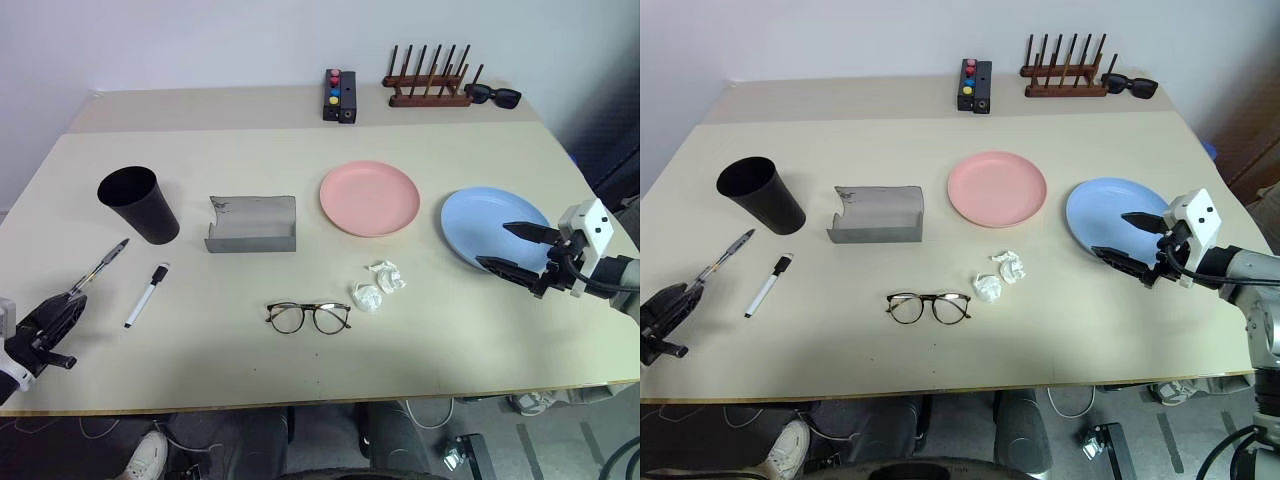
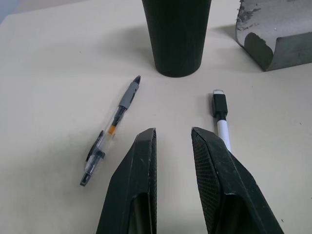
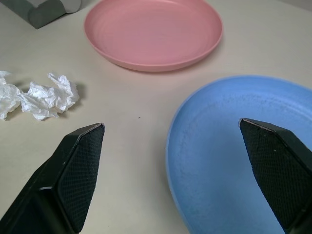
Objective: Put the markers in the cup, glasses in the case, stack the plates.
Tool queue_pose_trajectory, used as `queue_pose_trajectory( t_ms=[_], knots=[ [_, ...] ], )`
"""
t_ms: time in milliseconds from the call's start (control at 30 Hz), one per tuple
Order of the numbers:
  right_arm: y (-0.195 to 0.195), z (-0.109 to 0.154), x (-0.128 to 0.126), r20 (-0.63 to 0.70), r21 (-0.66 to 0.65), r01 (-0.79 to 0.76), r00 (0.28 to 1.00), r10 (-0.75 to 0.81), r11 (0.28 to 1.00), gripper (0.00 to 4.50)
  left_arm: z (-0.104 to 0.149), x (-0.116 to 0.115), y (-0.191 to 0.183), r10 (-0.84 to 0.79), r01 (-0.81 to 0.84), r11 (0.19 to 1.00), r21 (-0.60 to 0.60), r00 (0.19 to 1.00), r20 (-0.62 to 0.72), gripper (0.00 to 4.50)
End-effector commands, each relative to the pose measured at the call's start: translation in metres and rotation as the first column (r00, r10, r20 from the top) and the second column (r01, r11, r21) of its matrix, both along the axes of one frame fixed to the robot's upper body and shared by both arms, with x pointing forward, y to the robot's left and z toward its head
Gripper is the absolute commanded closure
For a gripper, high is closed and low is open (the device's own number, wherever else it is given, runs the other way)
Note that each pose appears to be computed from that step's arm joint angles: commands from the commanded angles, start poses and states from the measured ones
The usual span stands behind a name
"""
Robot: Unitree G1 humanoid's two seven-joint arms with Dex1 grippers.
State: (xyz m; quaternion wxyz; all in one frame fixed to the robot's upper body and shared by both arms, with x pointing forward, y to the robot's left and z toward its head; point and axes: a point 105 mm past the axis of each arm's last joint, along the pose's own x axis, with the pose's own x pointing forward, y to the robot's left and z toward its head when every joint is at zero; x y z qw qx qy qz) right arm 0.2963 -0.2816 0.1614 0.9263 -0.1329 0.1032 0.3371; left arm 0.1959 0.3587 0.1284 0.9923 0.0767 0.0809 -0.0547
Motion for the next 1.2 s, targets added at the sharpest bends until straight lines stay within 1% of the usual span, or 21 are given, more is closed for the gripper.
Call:
queue_pose_trajectory(
  t_ms=[33, 367, 567, 767, 1000, 1067, 1167, 1200],
  knots=[
    [0.007, 0.017, 0.001, 0.055, -0.002, -0.023, 0.998, 0.023, 1.000, 0.00, 0.004, -0.002, 0.001, 0.001, -0.001, 1.000, 0.020, 1.000, 0.017, 3.37],
    [0.009, 0.019, 0.003, 0.051, -0.007, -0.028, 0.998, 0.028, 1.000, 0.00, 0.001, -0.003, -0.001, -0.003, 0.003, 1.000, 0.009, 1.000, 0.009, 3.37],
    [0.008, 0.017, 0.003, 0.053, -0.008, -0.029, 0.998, 0.029, 1.000, 0.00, 0.001, 0.000, -0.002, -0.011, 0.011, 1.000, 0.008, 1.000, 0.009, 3.37],
    [0.017, 0.016, 0.006, 0.063, -0.001, -0.052, 0.997, 0.052, 0.999, 0.00, 0.002, 0.003, -0.005, -0.025, 0.025, 0.999, 0.023, 1.000, 0.000, 3.37],
    [0.028, 0.014, 0.003, 0.072, 0.016, -0.087, 0.994, 0.085, 0.996, 0.00, -0.002, 0.011, -0.009, -0.046, 0.047, 0.999, 0.020, 0.998, -0.038, 3.37],
    [0.035, 0.018, 0.001, 0.085, 0.015, -0.117, 0.990, 0.116, 0.993, 0.00, -0.002, 0.018, -0.019, -0.087, 0.087, 0.996, 0.003, 0.995, -0.058, 3.37],
    [0.053, 0.024, -0.002, 0.114, 0.022, -0.180, 0.978, 0.176, 0.983, 0.00, -0.007, 0.031, -0.032, -0.121, 0.121, 0.993, -0.003, 0.987, -0.102, 2.61],
    [0.060, 0.026, -0.005, 0.121, 0.026, -0.207, 0.972, 0.203, 0.978, 0.00, -0.007, 0.036, -0.036, -0.127, 0.128, 0.992, 0.006, 0.986, -0.112, 2.09]
  ],
)
